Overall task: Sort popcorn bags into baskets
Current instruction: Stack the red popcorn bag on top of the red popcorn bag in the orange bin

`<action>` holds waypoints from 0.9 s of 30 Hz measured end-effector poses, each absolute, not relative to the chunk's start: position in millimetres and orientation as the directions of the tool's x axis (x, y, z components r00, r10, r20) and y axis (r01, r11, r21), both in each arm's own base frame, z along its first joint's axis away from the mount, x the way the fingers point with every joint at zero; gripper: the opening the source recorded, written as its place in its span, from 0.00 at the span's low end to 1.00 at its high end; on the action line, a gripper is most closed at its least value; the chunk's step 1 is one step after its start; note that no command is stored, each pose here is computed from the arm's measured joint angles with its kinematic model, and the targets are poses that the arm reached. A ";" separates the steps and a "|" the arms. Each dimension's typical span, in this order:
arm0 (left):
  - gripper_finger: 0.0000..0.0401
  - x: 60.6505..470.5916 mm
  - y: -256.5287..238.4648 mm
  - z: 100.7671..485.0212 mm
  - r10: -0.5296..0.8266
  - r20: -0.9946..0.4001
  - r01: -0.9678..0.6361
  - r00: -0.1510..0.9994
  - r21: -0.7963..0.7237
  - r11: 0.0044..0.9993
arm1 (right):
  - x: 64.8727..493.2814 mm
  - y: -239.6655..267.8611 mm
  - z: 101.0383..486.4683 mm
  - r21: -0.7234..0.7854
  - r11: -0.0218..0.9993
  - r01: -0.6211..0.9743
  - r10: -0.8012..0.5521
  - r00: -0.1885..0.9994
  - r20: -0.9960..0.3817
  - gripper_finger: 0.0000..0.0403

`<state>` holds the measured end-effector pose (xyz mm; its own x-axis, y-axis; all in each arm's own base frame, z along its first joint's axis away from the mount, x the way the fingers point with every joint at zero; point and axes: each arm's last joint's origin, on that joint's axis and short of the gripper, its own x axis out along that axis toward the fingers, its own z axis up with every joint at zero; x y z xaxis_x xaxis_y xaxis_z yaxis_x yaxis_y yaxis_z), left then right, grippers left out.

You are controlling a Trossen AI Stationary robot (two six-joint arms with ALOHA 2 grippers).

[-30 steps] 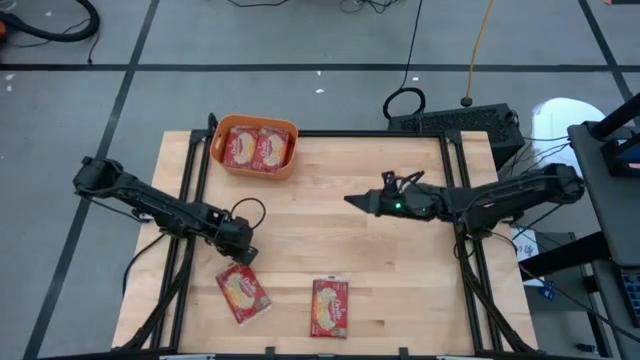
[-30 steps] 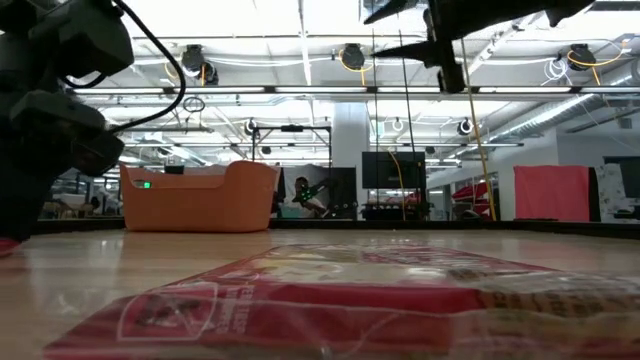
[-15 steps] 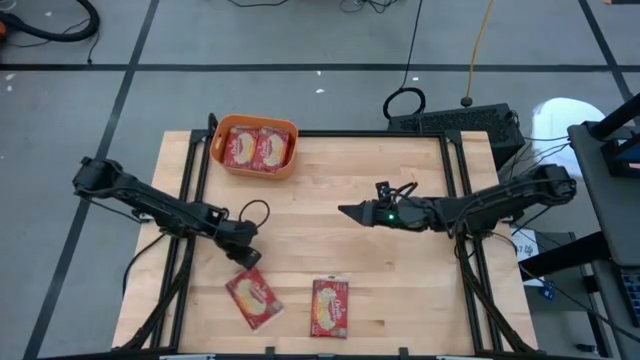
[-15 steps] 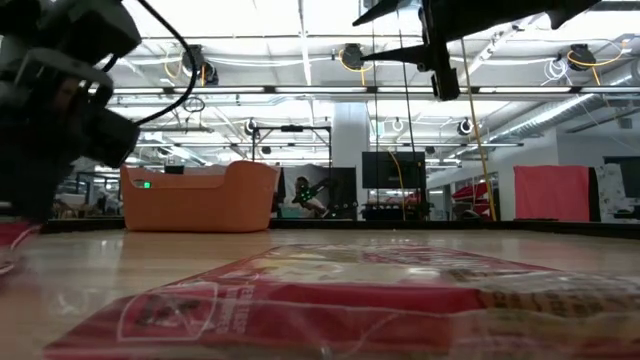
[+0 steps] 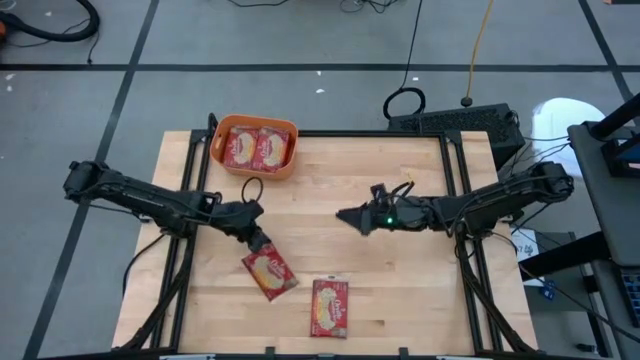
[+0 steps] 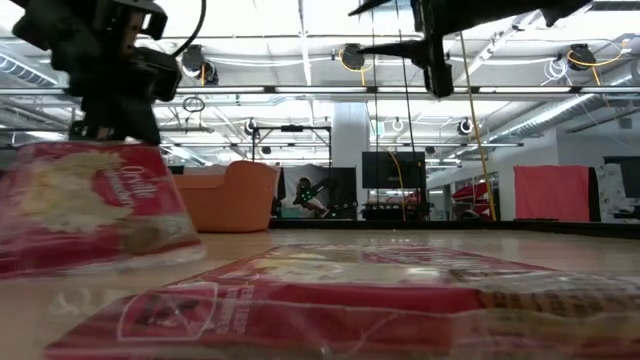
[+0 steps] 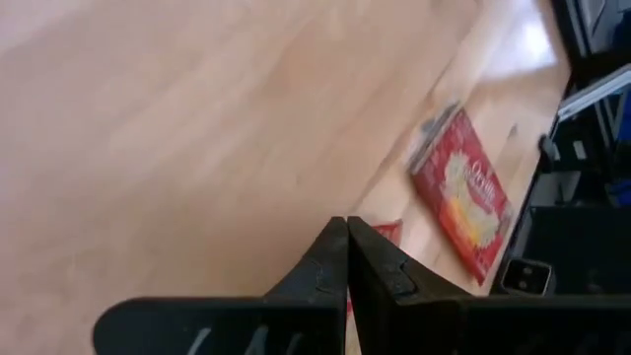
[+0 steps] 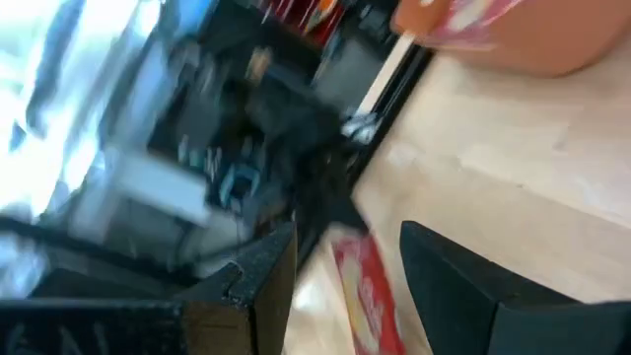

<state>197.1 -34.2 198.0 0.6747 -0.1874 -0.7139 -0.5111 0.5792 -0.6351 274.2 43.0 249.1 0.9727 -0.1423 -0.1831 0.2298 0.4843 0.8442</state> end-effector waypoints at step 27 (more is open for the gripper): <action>0.00 203.9 -23.1 208.8 -0.223 -0.672 -0.399 0.707 -0.638 0.659 | 430.2 59.2 149.4 0.716 0.694 0.076 0.242 0.912 -0.331 0.64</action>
<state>203.9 -23.1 208.8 0.7067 -0.2227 -0.6715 -0.3987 0.6588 -0.6381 430.2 59.2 149.4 0.9123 0.2416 -0.3307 0.0760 0.6936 0.7163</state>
